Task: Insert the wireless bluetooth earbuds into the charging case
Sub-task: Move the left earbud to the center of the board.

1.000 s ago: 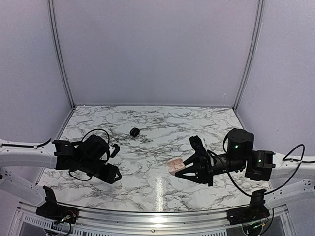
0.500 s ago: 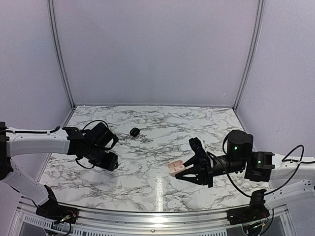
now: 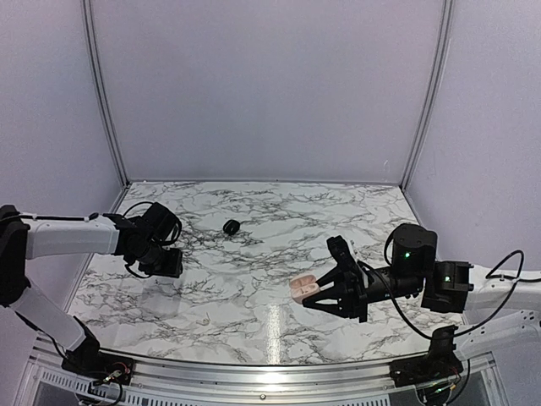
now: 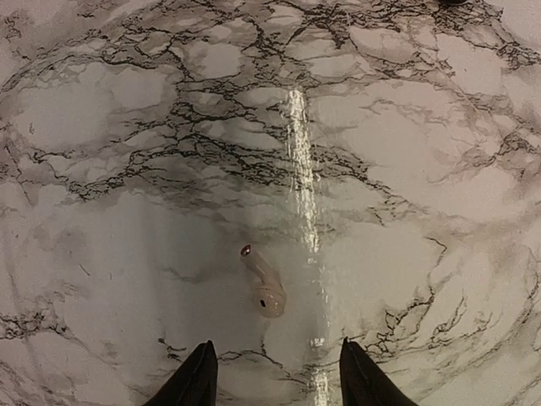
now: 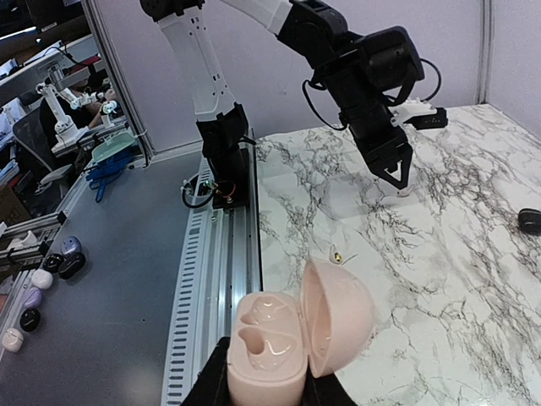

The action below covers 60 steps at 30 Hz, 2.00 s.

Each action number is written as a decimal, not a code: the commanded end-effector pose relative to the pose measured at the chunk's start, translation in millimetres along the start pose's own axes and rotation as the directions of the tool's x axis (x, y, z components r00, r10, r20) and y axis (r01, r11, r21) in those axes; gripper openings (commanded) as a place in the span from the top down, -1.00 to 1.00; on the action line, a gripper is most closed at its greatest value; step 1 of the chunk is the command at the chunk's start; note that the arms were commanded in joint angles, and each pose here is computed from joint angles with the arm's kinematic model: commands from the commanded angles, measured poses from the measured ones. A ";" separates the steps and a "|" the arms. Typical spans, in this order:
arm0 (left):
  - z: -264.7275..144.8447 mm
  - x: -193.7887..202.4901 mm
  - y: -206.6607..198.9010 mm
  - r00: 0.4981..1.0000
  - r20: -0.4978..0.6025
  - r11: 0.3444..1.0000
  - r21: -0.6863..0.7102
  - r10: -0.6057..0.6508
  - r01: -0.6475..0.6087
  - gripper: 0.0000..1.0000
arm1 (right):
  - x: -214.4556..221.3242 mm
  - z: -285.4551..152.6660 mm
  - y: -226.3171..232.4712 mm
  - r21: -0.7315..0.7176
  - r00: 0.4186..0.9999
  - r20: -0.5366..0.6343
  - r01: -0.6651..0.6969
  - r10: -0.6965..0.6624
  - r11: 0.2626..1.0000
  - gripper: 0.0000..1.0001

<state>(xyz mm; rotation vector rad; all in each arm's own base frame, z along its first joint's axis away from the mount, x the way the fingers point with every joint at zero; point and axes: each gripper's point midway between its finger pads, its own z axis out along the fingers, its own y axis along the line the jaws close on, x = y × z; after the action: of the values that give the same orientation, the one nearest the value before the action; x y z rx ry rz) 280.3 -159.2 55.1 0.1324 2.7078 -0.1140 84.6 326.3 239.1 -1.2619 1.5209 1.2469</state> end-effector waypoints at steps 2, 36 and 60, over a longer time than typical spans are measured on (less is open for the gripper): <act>24.4 2.9 1.9 0.999 -0.028 1.000 -0.003 0.020 -0.020 0.02 | -8.8 -2.2 3.2 0.000 1.000 0.026 0.003 -0.003 1.000 1.00; 29.3 89.5 -164.0 0.601 -0.002 0.555 0.386 0.799 -0.737 0.76 | -14.1 -6.7 4.8 0.006 0.999 0.041 0.003 -0.003 1.000 1.00; 23.9 6.6 -116.0 0.702 0.038 0.702 -0.003 0.711 -0.712 0.00 | -16.3 -15.0 6.1 0.023 0.998 0.064 -0.010 0.008 1.000 1.00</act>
<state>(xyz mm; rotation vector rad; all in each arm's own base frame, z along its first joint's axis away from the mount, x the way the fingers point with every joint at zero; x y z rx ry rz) 230.0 -288.4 24.3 1.4590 2.3374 0.0504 83.3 316.2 252.0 -1.2115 1.5019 1.2501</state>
